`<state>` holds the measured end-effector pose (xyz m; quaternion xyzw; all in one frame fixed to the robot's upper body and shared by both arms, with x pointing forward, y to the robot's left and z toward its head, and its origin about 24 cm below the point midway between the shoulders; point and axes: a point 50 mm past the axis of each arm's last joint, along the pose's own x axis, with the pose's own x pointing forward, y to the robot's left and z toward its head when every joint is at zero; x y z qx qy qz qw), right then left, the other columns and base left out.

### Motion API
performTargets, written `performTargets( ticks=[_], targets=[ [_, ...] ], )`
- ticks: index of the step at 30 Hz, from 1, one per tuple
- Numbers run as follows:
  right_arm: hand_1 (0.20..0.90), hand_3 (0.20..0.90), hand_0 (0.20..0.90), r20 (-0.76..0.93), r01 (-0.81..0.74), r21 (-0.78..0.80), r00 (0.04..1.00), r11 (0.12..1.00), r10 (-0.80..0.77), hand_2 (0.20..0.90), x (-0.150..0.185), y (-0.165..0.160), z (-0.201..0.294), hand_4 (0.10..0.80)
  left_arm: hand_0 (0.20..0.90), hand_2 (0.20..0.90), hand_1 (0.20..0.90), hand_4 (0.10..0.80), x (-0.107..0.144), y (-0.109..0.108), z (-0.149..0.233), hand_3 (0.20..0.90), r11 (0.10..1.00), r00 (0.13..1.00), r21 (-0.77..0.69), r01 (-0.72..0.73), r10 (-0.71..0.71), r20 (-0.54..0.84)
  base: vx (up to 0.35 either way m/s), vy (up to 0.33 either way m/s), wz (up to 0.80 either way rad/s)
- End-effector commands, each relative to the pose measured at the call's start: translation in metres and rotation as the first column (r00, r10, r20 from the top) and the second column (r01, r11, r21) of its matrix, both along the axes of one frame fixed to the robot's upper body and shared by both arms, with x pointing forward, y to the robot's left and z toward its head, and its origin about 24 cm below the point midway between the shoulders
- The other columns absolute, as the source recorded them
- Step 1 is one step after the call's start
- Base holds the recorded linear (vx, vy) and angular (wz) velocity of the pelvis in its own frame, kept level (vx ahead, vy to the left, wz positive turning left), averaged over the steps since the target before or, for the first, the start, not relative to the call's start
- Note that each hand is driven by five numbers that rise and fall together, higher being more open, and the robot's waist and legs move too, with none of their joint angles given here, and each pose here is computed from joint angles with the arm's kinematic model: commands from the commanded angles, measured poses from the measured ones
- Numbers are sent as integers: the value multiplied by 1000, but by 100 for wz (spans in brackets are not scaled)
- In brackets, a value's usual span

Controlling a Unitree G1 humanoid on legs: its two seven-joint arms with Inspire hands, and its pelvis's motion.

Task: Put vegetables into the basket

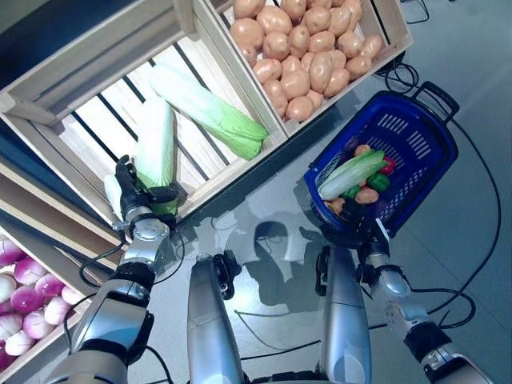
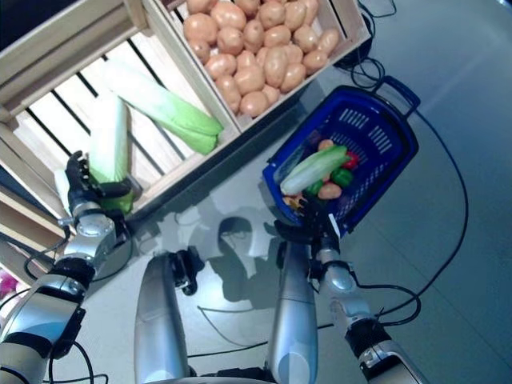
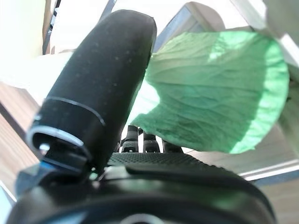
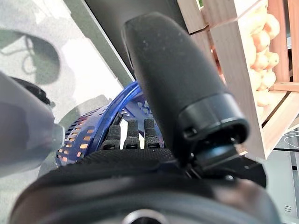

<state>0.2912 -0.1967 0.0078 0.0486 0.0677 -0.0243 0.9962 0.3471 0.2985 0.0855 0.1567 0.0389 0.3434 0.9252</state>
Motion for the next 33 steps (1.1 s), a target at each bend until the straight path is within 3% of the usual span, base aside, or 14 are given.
performTargets(
  ticks=[1, 7, 9, 33],
  targets=[
    [900, 900, 900, 154, 38, 56, 987, 998, -46, 900, 6, -6, 28, 800, 900, 900, 900, 800, -7, 12, -22, 900, 998, 982, -66, 8, -21, -187, 0, 0, 0],
    [900, 900, 900, 165, 49, 57, 985, 997, -58, 900, 7, -13, 33, 800, 900, 900, 900, 800, -7, 19, -18, 900, 995, 977, -97, 36, -56, -207, -13, -2, -3],
    [900, 900, 900, 160, 63, 64, 984, 996, -72, 900, 5, -16, 33, 800, 300, 300, 300, 400, -7, 24, -12, 300, 996, 982, -85, 24, -39, -184, -33, -9, 31],
    [900, 900, 900, 124, 116, 92, 984, 989, -127, 900, -15, -18, 9, 800, 300, 300, 300, 400, -37, 37, -39, 300, 998, 984, -44, -44, 35, -176, 44, -16, -3]
  ],
)
